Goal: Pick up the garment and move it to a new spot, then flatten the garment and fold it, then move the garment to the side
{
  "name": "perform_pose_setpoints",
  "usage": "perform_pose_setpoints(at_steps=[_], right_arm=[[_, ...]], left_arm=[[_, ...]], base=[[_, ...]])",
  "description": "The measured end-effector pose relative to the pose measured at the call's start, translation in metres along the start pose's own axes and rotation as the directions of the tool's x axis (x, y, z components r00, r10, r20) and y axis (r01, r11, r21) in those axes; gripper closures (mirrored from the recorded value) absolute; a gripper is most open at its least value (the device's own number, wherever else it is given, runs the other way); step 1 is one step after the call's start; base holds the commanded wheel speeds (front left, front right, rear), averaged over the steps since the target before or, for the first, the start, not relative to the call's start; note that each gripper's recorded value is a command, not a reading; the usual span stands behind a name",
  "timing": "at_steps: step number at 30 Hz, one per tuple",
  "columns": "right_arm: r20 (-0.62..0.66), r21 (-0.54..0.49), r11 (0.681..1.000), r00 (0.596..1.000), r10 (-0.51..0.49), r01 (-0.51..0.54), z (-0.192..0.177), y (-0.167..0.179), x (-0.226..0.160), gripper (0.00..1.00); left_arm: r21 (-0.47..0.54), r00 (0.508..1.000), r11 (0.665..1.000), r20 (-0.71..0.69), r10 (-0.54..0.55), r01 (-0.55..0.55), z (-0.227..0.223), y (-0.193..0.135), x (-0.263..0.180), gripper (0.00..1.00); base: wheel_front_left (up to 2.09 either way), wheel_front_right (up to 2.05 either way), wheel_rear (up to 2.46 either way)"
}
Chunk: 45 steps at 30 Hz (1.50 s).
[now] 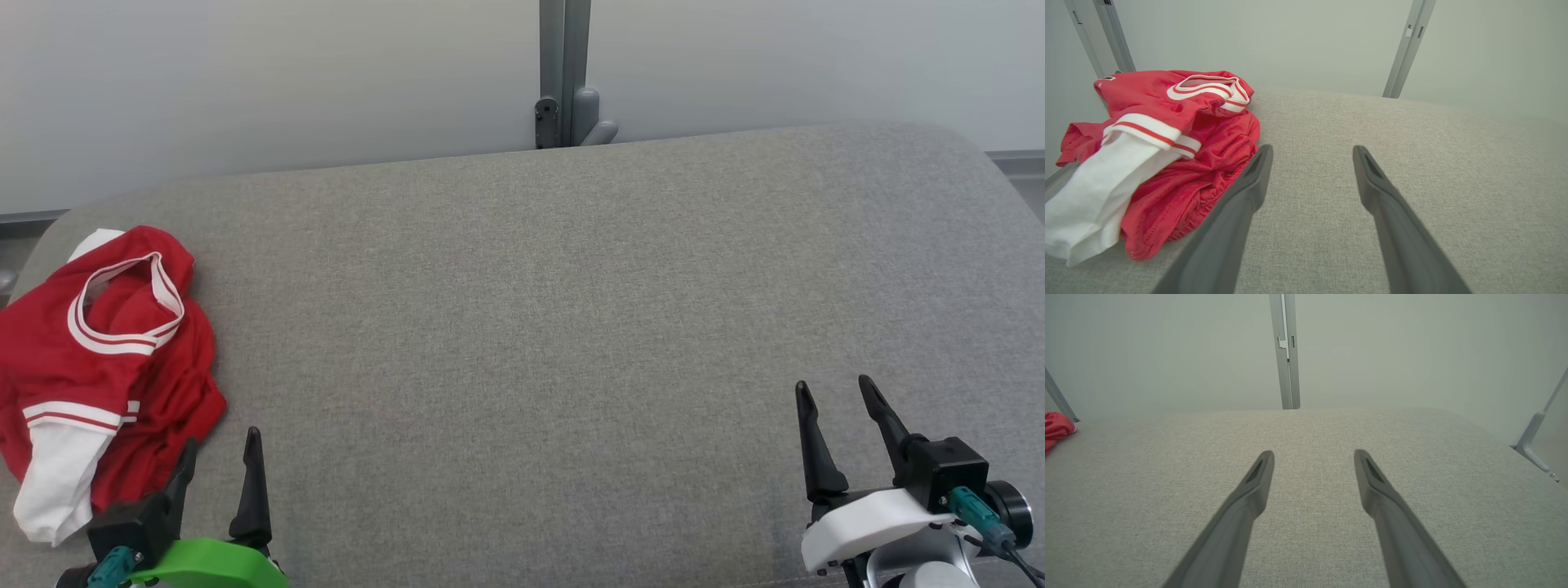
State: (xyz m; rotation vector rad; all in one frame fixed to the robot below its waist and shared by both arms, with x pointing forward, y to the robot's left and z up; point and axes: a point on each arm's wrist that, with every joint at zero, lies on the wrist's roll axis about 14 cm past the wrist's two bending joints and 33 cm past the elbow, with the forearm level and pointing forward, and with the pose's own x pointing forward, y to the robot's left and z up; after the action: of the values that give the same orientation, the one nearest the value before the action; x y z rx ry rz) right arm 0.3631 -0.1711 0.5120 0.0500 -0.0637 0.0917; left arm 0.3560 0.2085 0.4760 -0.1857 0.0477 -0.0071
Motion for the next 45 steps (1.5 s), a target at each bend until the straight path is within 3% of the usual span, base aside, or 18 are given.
perform_pose_setpoints(at_steps=[20, 39, 45], right_arm=[[0.014, -0.092, 0.996, 1.0, 0.015, -0.013, 0.0, 0.001, -0.005, 0.0], [0.008, -0.089, 0.996, 1.0, 0.021, -0.02, -0.002, 0.003, -0.005, 0.0], [0.001, -0.084, 0.994, 0.998, 0.07, -0.07, -0.005, 0.018, -0.001, 0.0]], left_arm=[[0.128, 1.0, 0.991, 0.0, -0.028, 0.027, -0.002, 0.001, -0.004, 0.0], [0.128, 1.0, 0.992, 0.001, -0.024, 0.024, -0.001, 0.003, -0.006, 0.0], [0.12, 1.0, 0.993, 0.013, 0.009, -0.01, 0.002, 0.012, -0.012, 0.0]], base=[[0.0, 0.0, 0.0], [0.0, 0.0, 0.0], [0.0, 0.0, 0.0]])
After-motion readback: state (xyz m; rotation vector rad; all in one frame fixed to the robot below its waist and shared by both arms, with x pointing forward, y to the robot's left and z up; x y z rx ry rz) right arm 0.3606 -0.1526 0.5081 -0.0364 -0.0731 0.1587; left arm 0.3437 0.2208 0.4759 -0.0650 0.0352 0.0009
